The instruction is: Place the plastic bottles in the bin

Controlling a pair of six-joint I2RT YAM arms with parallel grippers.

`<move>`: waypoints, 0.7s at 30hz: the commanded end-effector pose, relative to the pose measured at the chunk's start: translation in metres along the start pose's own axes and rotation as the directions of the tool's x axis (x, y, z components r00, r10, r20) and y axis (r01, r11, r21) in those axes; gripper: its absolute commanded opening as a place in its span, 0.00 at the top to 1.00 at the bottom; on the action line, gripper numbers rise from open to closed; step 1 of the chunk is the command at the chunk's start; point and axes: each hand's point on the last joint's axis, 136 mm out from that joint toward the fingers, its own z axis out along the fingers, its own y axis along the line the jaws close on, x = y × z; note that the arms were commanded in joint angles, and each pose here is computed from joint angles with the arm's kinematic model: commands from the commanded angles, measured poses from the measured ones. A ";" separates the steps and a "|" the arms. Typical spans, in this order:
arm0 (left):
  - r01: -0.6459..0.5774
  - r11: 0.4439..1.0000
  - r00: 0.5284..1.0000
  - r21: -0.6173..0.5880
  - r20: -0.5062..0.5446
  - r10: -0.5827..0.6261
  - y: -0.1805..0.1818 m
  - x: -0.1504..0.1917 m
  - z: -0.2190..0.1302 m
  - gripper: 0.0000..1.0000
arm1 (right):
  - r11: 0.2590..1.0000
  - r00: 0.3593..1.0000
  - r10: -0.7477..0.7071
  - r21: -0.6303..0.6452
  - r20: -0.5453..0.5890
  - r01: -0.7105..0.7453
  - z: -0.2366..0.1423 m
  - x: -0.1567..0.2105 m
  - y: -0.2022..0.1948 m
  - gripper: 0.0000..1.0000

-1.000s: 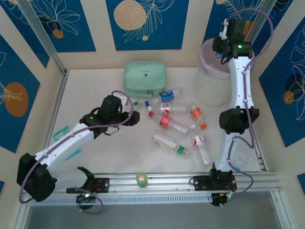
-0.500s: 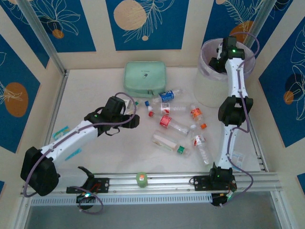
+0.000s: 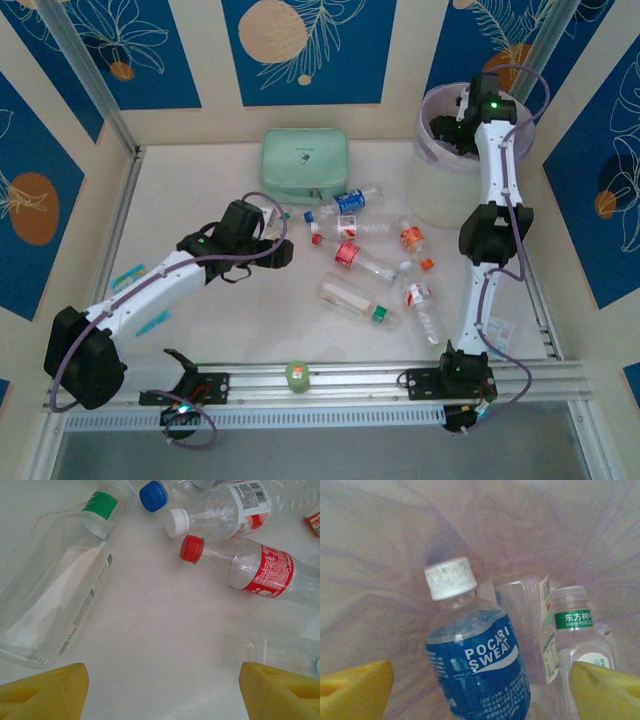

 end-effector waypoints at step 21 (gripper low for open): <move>-0.271 0.933 0.950 -0.235 -0.219 0.221 0.063 -0.023 0.061 0.00 | 0.825 0.894 0.185 -0.559 0.408 0.084 -0.272 0.081 0.082 0.02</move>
